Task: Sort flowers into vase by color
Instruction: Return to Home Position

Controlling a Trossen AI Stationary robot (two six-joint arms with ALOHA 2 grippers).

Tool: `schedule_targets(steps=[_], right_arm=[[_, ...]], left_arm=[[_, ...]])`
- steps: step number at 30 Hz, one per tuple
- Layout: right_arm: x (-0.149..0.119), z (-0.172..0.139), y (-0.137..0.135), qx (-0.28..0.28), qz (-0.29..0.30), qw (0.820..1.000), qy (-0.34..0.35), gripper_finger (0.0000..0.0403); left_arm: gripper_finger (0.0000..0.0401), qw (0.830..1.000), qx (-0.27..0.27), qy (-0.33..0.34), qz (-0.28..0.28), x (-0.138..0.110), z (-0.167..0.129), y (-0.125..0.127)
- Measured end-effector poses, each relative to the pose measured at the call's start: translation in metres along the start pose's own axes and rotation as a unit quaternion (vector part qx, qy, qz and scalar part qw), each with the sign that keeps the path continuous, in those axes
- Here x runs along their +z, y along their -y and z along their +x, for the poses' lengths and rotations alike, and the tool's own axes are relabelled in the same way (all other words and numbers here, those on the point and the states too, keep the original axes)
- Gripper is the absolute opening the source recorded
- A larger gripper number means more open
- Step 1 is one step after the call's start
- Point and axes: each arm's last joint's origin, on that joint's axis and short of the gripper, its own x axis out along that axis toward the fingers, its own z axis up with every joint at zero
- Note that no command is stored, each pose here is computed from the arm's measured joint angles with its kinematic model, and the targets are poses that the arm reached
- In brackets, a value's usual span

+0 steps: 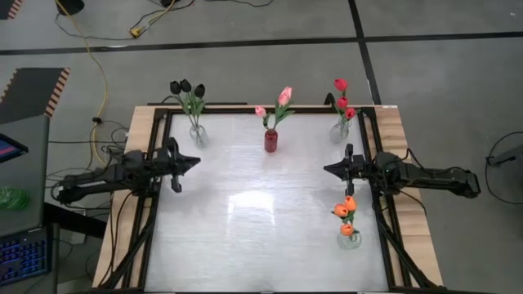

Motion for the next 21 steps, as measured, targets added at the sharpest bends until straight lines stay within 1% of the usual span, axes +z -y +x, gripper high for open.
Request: schedule_targets(steps=[4,8,11,21], right_arm=[[0.0,0.0,0.0,0.0,0.0,1.0,0.0,0.0033],[0.0,0.0,0.0,0.0,0.0,1.0,0.0,0.0033],[0.0,0.0,0.0,0.0,-0.001,1.0,0.0,0.0033],[0.0,0.0,0.0,0.0,-0.001,1.0,0.001,0.0033]], left_arm=[[0.0,1.0,-0.005,0.026,-0.001,-0.01,0.004,0.0],[0.0,1.0,-0.005,0.028,0.004,-0.022,0.008,0.0],[0.0,1.0,-0.003,0.02,0.005,-0.024,0.008,0.0],[0.0,0.999,-0.004,0.011,0.045,-0.026,0.008,0.0]])
